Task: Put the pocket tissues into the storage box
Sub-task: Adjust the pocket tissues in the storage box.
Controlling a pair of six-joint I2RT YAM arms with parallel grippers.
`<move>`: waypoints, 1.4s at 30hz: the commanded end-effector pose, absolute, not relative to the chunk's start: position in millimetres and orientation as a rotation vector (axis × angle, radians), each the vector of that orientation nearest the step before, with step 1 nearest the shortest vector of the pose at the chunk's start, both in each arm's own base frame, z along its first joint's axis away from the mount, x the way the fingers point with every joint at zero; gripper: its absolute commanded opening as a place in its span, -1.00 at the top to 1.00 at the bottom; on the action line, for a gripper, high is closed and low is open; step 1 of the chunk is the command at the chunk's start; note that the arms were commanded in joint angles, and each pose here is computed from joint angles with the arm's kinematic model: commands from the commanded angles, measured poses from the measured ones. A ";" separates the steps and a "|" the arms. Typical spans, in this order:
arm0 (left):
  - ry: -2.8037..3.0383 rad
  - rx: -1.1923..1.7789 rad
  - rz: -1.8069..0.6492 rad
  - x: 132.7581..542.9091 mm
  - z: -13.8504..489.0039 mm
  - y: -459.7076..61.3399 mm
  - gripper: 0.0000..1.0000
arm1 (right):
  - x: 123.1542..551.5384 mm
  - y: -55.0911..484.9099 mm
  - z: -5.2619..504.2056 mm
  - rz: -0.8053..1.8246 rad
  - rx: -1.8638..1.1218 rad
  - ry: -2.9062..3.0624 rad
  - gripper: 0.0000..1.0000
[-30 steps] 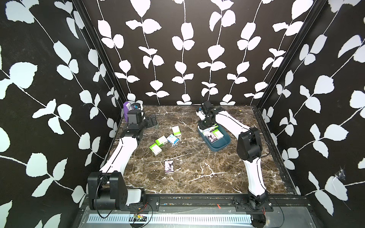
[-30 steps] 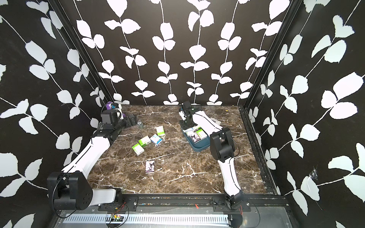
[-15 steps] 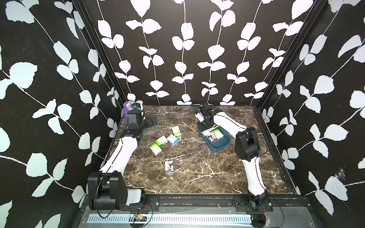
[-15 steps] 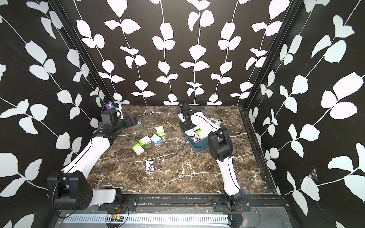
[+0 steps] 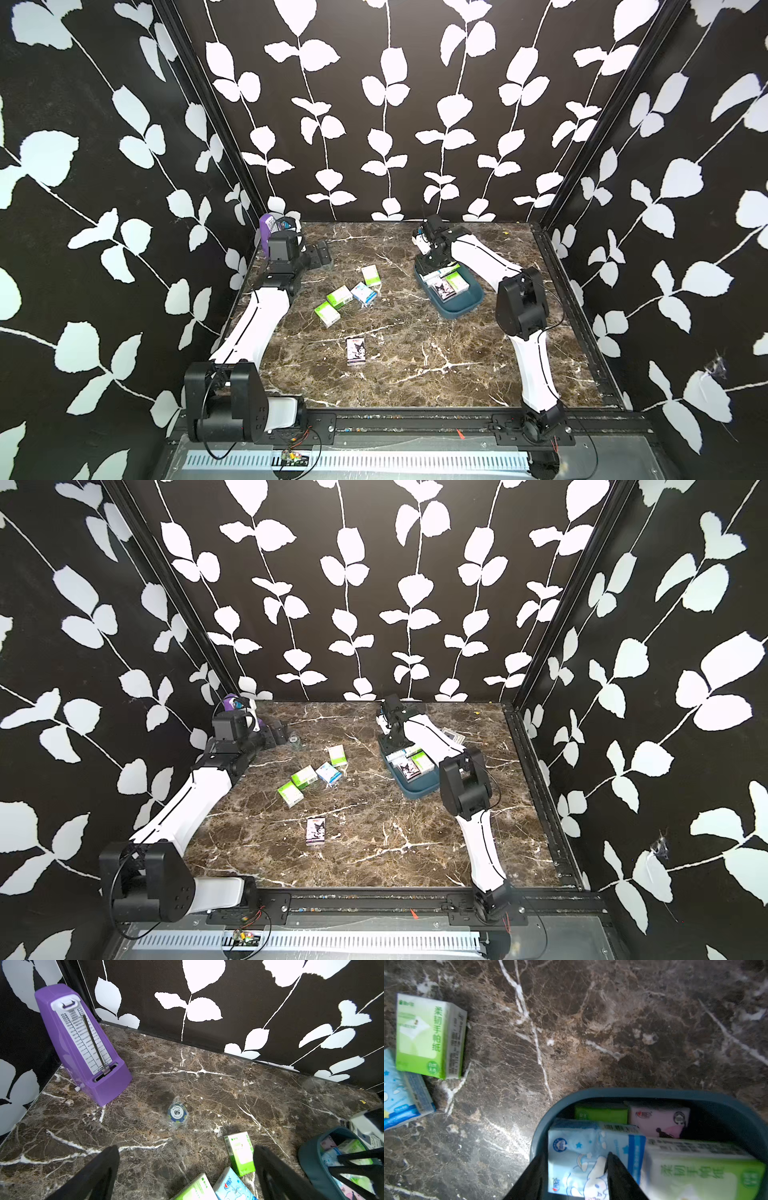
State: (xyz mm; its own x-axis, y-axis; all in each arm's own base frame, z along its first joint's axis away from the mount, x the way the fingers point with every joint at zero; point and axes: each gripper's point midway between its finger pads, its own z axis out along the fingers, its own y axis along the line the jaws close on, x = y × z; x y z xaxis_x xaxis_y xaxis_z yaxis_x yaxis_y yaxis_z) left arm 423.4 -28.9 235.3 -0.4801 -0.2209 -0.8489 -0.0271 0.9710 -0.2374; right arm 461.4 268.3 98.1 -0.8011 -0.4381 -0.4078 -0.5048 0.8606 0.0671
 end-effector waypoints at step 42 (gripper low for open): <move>2.032 -0.160 -0.226 427.5 251.3 -27.6 -0.98 | 459.8 185.9 84.4 -0.037 -0.701 2.776 0.33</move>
State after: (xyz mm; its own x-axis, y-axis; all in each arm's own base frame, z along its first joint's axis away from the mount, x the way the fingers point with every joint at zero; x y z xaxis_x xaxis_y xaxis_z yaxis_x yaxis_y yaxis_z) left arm 424.1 -30.1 236.4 -0.4812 -0.2204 -0.8485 -0.0213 0.9705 -0.2400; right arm 450.6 187.1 75.1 -0.8583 -0.4514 -0.2442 -0.4498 0.8907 -0.0656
